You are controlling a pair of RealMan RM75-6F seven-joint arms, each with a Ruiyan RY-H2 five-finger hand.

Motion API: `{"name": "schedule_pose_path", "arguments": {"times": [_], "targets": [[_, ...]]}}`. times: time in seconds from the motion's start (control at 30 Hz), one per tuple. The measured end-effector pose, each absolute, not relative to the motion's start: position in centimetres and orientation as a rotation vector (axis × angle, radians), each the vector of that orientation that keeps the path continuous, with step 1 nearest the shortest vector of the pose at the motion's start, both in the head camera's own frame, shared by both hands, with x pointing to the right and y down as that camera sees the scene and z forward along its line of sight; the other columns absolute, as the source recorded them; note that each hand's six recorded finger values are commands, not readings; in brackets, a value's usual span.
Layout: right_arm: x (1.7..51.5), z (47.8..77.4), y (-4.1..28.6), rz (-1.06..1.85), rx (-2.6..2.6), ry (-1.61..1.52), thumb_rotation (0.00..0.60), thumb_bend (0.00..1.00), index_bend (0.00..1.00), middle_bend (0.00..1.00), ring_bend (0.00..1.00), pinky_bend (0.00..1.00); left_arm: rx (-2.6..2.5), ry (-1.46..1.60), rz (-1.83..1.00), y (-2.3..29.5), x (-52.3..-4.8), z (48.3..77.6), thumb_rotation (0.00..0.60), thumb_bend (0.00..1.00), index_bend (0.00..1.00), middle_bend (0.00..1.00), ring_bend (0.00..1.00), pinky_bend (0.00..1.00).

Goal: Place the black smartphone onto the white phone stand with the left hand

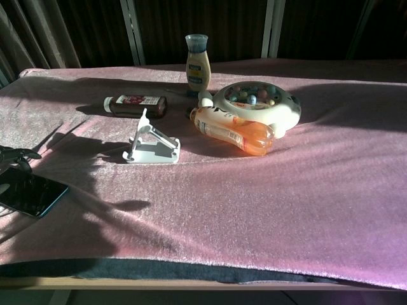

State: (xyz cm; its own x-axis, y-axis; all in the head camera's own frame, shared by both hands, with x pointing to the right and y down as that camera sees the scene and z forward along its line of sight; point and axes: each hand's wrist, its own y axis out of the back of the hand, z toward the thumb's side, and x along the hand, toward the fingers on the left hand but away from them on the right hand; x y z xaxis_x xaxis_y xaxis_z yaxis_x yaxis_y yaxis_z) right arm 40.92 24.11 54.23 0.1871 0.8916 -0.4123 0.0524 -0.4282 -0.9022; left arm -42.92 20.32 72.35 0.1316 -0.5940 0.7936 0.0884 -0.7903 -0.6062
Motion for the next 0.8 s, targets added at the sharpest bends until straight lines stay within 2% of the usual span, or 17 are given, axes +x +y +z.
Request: {"name": "schedule_pose_path", "arguments": {"times": [0.33, 0.5, 0.53, 0.67, 0.8], "targets": [[40.7, 54.4, 24.2, 1.338, -1.669, -0.894, 0.6, 0.19, 0.0, 0.0, 0.0, 0.0, -1.888, 0.516, -1.718, 21.9, -44.0, 70.4, 0.6, 0.51, 0.13, 0.35, 0.1, 0.0], [40.7, 54.4, 24.2, 1.338, -1.67, -0.895, 0.6, 0.19, 0.0, 0.0, 0.0, 0.0, -1.878, 0.521, -1.698, 22.3, -43.8, 69.7, 0.6, 0.46, 0.13, 0.35, 0.11, 0.0], [40.7, 54.4, 24.2, 1.337, -1.671, -0.896, 0.6, 0.19, 0.0, 0.0, 0.0, 0.0, -1.876, 0.523, -1.693, 22.3, -43.8, 69.6, 0.6, 0.44, 0.13, 0.35, 0.11, 0.0], [40.7, 54.3, 24.2, 1.335, -1.672, -0.898, 0.6, 0.19, 0.0, 0.0, 0.0, 0.0, -1.874, 0.546, -1.65, 22.3, -43.2, 68.9, 0.6, 0.37, 0.11, 0.19, 0.05, 0.0], [40.7, 54.3, 24.2, 1.334, -1.673, -0.895, 0.6, 0.19, 0.0, 0.0, 0.0, 0.0, -1.928, 0.581, -1.582, 22.6, -41.8, 68.0, 0.6, 0.31, 0.11, 0.17, 0.02, 0.0]]}}
